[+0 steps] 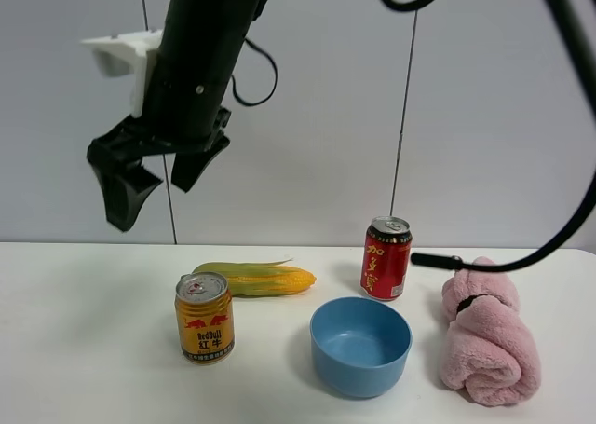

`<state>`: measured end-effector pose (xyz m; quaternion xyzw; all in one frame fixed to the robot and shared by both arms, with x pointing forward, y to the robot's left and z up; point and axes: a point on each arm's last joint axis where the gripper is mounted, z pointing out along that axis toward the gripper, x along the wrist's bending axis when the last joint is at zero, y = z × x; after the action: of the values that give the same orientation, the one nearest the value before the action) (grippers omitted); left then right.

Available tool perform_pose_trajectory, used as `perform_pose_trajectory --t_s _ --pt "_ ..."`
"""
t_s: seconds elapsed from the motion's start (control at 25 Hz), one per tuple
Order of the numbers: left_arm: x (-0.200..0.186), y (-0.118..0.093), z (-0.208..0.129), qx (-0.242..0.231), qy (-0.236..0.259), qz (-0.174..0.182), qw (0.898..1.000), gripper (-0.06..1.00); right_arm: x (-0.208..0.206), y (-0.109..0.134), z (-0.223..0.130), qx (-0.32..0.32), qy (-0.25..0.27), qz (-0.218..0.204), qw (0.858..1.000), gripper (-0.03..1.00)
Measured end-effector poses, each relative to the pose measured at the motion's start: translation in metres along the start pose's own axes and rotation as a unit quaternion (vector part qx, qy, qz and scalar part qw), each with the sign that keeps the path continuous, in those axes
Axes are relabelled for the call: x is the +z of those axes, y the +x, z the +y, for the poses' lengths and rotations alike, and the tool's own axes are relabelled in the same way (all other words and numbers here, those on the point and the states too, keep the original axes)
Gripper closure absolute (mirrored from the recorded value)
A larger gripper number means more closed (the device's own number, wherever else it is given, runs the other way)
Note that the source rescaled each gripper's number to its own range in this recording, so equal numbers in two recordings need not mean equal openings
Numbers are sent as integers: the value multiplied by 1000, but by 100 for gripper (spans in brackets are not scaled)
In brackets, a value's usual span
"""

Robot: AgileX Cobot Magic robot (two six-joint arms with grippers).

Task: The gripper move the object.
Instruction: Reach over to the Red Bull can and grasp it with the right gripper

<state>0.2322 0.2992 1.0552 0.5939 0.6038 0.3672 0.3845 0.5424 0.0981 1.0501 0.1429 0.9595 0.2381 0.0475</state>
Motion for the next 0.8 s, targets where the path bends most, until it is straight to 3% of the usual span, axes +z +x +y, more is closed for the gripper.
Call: perform_pose_trajectory --t_s 0.12,0.32,0.8 --pt "0 0 0 0 0 0 1000 -6 20 1 -2 6 10 2 1000 -3" --pt "0 0 0 0 0 0 1000 -6 45 -9 -6 49 15 -38 998 -3" --pt "0 0 0 1 0 0 1000 -6 98 -19 -26 66 68 -68 993 -3"
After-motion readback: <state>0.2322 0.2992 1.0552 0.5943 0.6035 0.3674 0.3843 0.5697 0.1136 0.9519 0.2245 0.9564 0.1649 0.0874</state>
